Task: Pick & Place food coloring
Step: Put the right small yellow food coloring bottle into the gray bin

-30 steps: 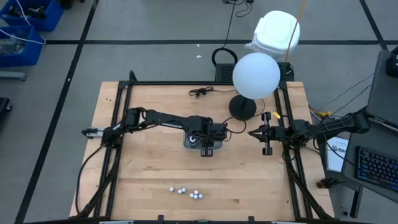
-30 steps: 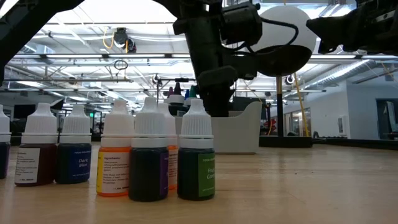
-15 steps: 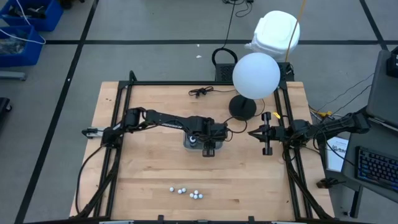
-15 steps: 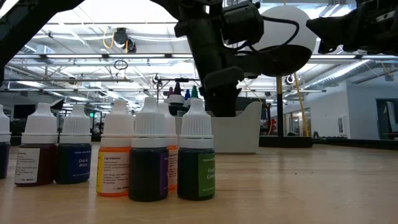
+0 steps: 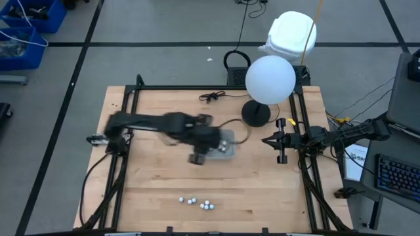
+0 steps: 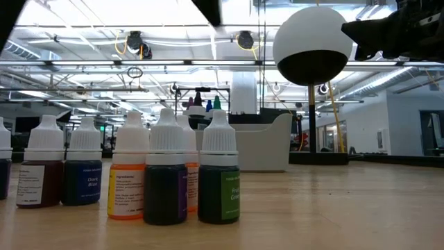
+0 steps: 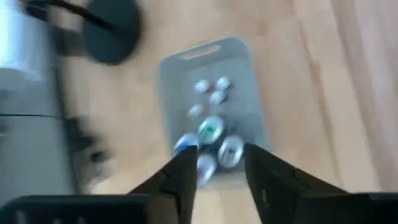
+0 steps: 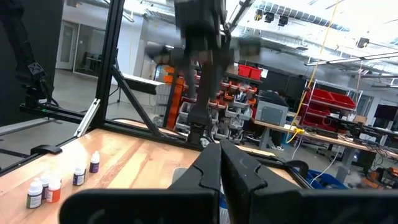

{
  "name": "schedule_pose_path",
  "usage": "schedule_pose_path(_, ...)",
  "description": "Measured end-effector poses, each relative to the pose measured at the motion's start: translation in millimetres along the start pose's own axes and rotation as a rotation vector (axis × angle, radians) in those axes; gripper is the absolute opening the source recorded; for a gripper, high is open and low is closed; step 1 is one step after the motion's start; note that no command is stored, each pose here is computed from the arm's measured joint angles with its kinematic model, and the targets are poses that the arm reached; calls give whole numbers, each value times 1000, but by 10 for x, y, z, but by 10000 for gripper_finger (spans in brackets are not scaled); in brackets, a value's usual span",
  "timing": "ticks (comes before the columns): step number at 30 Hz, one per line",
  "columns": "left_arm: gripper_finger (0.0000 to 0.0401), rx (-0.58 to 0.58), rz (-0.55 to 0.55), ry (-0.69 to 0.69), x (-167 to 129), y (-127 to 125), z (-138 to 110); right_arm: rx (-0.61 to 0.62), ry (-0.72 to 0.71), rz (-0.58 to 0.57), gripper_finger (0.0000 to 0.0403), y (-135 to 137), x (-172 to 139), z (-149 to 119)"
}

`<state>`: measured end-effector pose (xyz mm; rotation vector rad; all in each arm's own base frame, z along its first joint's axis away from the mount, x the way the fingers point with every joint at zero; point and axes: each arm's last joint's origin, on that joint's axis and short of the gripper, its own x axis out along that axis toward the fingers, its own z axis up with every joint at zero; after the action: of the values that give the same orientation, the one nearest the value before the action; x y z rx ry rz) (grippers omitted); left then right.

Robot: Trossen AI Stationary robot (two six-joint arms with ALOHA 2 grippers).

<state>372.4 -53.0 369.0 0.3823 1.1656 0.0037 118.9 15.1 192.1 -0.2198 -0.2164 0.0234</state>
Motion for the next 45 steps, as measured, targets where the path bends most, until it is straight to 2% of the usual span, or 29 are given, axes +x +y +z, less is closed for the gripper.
schedule_pose_path(2,106,-10,76,-45,-412,-34,-173,-1,6,2,0,2,0,-6)
schedule_pose_path(6,38,-111,82,-180,-1049,11,-635,17,8,2,0,2,0,-8)
schedule_pose_path(8,11,-135,66,-229,-1245,-2,-937,24,8,2,0,2,0,-8)
schedule_pose_path(12,13,-220,69,-351,-1348,-27,-1580,25,8,2,0,2,0,-8)
schedule_pose_path(15,7,-302,66,-509,-1195,-70,-1964,25,7,2,0,2,0,-7)
schedule_pose_path(17,4,-307,24,-659,-1018,-137,-2141,25,8,1,0,2,0,-7)
schedule_pose_path(20,8,-197,-15,-885,-672,-260,-2295,25,9,1,0,2,0,-9)
schedule_pose_path(23,4,-111,55,-1003,-310,-331,-2401,25,16,2,0,4,0,-15)
schedule_pose_path(26,5,-143,134,-1021,-31,-330,-2517,23,35,6,0,8,0,-33)
schedule_pose_path(28,5,-166,149,-1016,103,-328,-2610,20,57,12,0,14,-1,-55)
schedule_pose_path(31,3,-192,114,-1003,276,-344,-2748,19,66,13,0,16,4,-65)
schedule_pose_path(33,4,-198,61,-1096,295,-359,-2805,17,70,14,0,17,5,-69)
schedule_pose_path(36,3,-140,-20,-1230,325,-417,-2867,12,69,14,0,17,5,-68)
schedule_pose_path(41,2,-216,64,-1136,643,-466,-3010,15,86,18,0,22,9,-87)
schedule_pose_path(45,2,-209,6,-1141,687,-464,-3035,14,113,24,0,31,20,-117)
